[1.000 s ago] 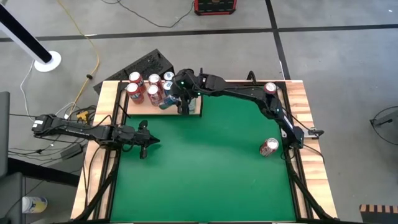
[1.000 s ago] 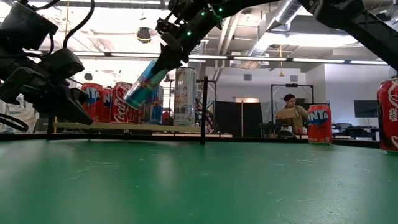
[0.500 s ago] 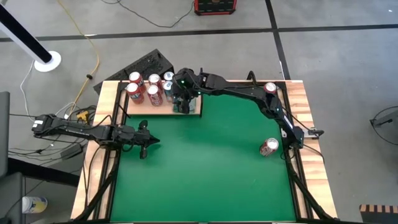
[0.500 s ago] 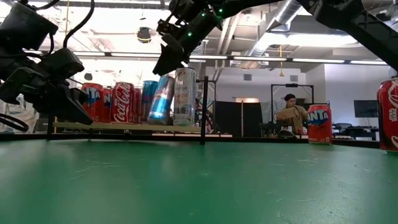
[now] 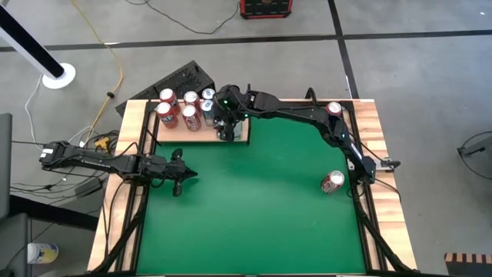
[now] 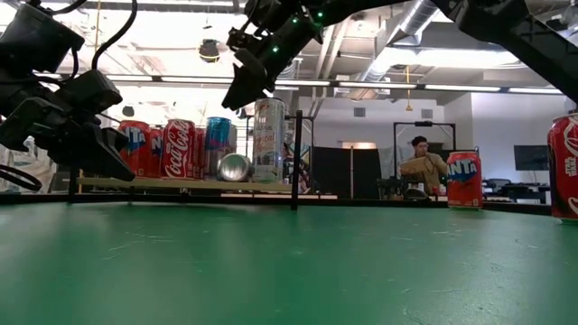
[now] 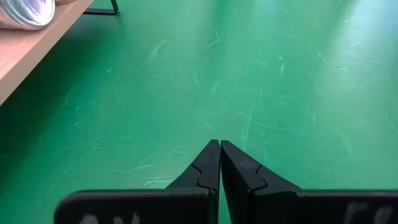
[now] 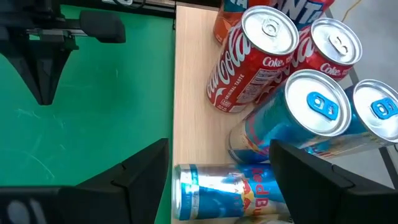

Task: Place canned beverage on shelf
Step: Put the blue soda can on the shelf aligned with the other blue soda cans

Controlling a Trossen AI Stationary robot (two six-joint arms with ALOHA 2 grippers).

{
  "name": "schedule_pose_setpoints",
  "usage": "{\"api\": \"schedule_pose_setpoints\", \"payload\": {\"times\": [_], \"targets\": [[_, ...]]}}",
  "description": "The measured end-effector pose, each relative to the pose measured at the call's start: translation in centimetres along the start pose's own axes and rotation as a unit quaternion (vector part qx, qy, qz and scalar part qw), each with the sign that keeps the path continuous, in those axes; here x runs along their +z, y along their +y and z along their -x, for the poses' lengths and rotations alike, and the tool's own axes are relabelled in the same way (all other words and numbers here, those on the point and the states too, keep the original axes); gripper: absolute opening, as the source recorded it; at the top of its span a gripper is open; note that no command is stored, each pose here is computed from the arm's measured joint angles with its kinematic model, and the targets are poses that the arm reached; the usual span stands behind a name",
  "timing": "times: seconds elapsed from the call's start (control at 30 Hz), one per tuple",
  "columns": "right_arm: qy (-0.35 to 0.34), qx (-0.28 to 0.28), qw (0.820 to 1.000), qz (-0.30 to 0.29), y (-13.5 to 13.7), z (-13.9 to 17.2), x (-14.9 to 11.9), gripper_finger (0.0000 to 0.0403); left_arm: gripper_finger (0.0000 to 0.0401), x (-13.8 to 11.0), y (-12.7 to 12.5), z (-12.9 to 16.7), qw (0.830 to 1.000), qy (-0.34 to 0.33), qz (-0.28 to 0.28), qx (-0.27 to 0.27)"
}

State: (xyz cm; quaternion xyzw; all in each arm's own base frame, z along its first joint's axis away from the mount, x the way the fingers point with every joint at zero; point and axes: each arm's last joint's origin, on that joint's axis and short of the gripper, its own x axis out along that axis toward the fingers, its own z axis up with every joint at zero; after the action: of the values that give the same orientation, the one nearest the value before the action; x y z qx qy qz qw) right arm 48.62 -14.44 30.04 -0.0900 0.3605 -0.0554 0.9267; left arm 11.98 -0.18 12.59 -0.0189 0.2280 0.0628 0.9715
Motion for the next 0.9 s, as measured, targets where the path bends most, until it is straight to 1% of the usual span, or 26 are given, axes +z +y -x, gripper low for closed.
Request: {"api": "schedule_pose_setpoints", "payload": {"times": [0.4, 0.5, 0.63, 0.73, 0.8, 0.9], "targets": [[0.000, 0.002, 1.000, -0.005, 0.2, 0.0, 0.1, 0.0300, 0.0000, 0.0, 0.0, 0.0, 1.000, 0.000, 0.000, 0.000], [0.000, 0.007, 1.000, -0.013, 0.9, 0.0, 0.3, 0.0300, 0.0000, 0.0, 0.0, 0.0, 1.000, 0.000, 0.000, 0.000], [-0.002, 0.009, 1.000, 0.003, 3.0, 0.3, 1.0, 0.0300, 0.0000, 0.0, 0.0, 0.0, 1.000, 0.000, 0.000, 0.000], [0.001, -0.006, 1.000, 0.019, 5.2, 0.5, 1.7, 0.0300, 0.0000, 0.0, 0.0, 0.0, 1.000, 0.000, 0.000, 0.000], [0.019, -0.003, 0.999, 0.031, 6.8, 0.9, 1.8, 0.0300, 0.0000, 0.0, 0.0, 0.0, 1.000, 0.000, 0.000, 0.000], [0.049, 0.019, 0.998, 0.045, 9.4, 1.4, 1.7, 0.0300, 0.0000, 0.0, 0.0, 0.0, 1.000, 0.000, 0.000, 0.000]]}}
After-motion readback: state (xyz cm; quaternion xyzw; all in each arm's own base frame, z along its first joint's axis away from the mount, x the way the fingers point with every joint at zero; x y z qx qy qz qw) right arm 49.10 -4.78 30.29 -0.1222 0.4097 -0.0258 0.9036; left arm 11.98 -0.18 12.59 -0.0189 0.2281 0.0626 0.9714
